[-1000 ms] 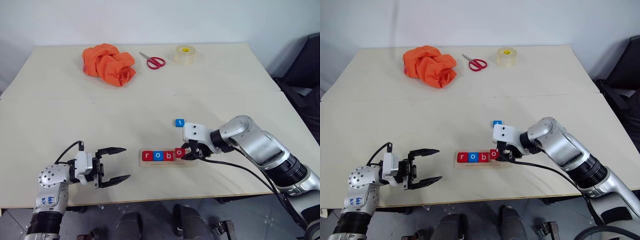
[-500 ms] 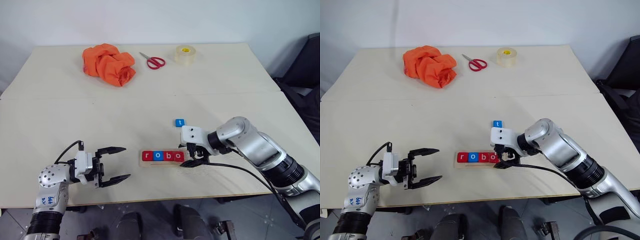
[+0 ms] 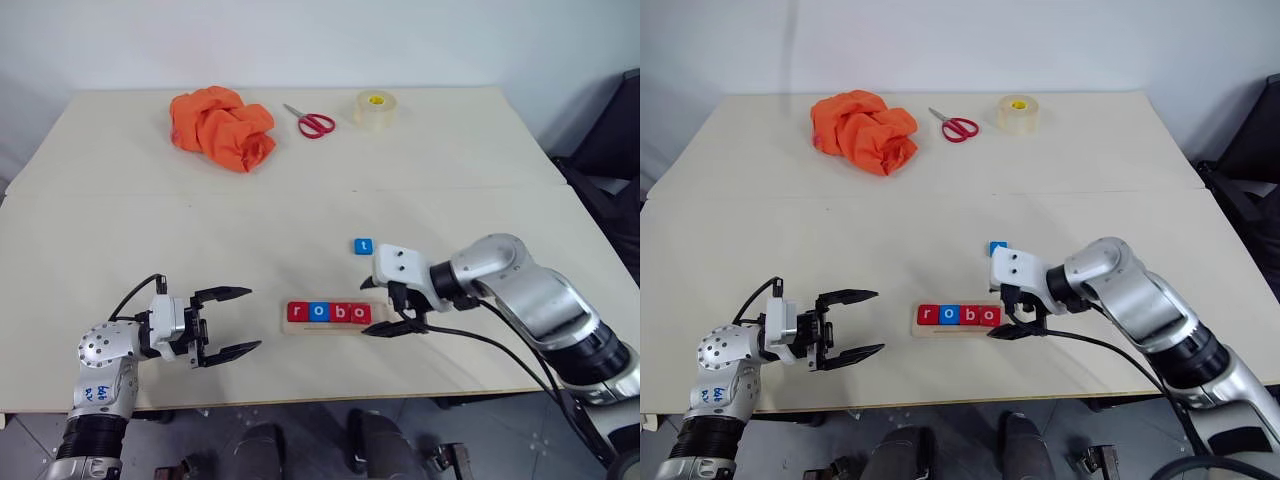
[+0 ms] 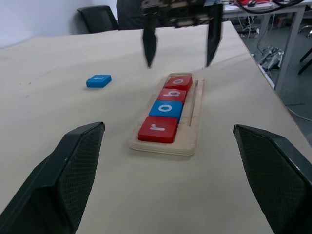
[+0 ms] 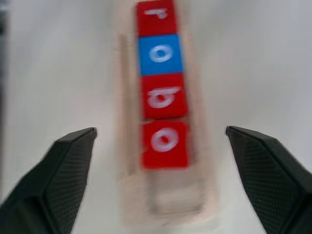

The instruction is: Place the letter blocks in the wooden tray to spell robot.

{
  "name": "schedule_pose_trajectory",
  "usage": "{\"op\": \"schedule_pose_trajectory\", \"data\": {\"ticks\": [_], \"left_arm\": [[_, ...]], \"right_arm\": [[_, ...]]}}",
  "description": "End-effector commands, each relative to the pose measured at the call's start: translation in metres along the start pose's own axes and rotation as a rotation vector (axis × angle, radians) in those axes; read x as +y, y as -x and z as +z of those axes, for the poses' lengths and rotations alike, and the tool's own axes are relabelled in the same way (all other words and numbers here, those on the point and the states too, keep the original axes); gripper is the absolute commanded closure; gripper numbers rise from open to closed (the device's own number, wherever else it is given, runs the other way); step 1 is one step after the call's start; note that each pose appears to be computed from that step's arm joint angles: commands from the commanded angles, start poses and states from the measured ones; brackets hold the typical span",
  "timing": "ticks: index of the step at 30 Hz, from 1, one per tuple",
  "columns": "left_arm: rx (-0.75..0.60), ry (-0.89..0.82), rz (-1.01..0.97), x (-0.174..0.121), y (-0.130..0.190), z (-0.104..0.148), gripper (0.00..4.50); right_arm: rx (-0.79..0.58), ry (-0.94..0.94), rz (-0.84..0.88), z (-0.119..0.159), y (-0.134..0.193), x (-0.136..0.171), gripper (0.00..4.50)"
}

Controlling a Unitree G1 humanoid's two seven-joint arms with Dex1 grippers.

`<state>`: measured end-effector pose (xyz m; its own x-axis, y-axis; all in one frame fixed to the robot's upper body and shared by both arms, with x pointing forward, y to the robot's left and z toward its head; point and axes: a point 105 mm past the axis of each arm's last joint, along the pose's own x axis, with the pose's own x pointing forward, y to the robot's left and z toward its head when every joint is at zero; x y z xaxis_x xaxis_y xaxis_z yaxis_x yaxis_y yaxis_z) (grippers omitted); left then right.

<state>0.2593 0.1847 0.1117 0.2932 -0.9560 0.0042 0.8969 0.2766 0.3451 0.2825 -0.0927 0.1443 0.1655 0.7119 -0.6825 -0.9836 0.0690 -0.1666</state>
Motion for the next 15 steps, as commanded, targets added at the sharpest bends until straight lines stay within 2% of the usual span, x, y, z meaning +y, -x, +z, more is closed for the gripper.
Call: {"op": "schedule_pose_trajectory", "data": {"ticks": [1, 10, 15], "left_arm": [[-0.012, -0.023, 0.006, 0.003, 0.001, 0.004, 0.00], [-0.017, -0.019, -0.007, 0.003, -0.002, 0.005, 0.00], [-0.014, -0.019, -0.008, 0.002, -0.001, 0.006, 0.00]], "right_arm": [[-0.021, 0.009, -0.007, 0.003, 0.005, 0.005, 1.35], [-0.029, -0.012, 0.031, -0.007, -0.012, 0.007, 4.48], [-0.028, -0.011, 0.019, -0.010, -0.017, 0.000, 4.48]]}}
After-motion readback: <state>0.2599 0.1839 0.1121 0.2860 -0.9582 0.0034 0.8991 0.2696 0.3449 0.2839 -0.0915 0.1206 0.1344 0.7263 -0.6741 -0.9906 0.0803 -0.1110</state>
